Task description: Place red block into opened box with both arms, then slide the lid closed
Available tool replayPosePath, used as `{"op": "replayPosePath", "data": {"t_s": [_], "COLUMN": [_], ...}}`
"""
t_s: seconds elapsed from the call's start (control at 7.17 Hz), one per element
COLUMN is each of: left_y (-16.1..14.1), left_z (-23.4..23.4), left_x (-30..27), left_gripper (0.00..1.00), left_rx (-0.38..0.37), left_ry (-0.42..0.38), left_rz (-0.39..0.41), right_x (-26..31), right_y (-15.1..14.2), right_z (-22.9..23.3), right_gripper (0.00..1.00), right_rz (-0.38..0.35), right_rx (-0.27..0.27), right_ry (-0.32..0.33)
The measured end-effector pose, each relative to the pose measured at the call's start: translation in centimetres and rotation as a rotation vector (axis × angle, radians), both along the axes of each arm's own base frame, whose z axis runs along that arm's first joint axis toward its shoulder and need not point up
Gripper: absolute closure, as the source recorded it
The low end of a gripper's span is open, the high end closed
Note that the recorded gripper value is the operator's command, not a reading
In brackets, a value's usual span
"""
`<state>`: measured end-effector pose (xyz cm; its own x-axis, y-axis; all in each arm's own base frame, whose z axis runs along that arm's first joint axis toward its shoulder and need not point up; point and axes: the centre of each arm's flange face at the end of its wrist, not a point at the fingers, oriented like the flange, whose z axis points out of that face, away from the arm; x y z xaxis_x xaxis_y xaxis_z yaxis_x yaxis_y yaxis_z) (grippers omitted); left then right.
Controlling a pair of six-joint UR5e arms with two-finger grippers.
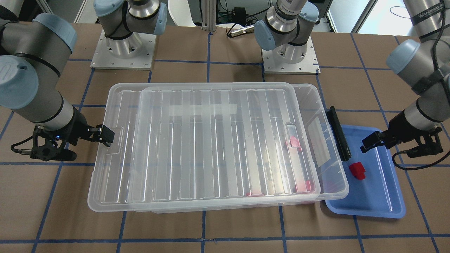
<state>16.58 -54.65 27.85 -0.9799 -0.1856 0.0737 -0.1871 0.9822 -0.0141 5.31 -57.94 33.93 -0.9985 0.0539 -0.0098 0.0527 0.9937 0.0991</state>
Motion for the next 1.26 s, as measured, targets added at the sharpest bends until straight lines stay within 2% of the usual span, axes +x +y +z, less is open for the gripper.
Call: {"op": "replayPosePath", "data": {"t_s": [0.14, 0.7, 1.26], "left_y": [0.0, 0.8, -0.5], "left_z": [-1.6, -5.2, -7.1], "left_x": [-0.1, -1.2, -0.4], "left_gripper": [0.00, 0.00, 0.00], "left_rx": [0.009, 0.072, 0.036], "left_ry": [0.003, 0.037, 0.011], "left_rz": [0.006, 0.113, 0.122], "right_x": [-1.5, -5.4, -9.0], "right_y": [-0.1, -0.2, -0.1], "right_z": [0.0, 0.1, 0.1], "right_gripper": [0.00, 0.00, 0.00], "right_rz": [-0.005, -0.023, -0.033], "right_rx": [-0.001, 0.000, 0.004], "right_ry": [-0.002, 0.009, 0.022]}}
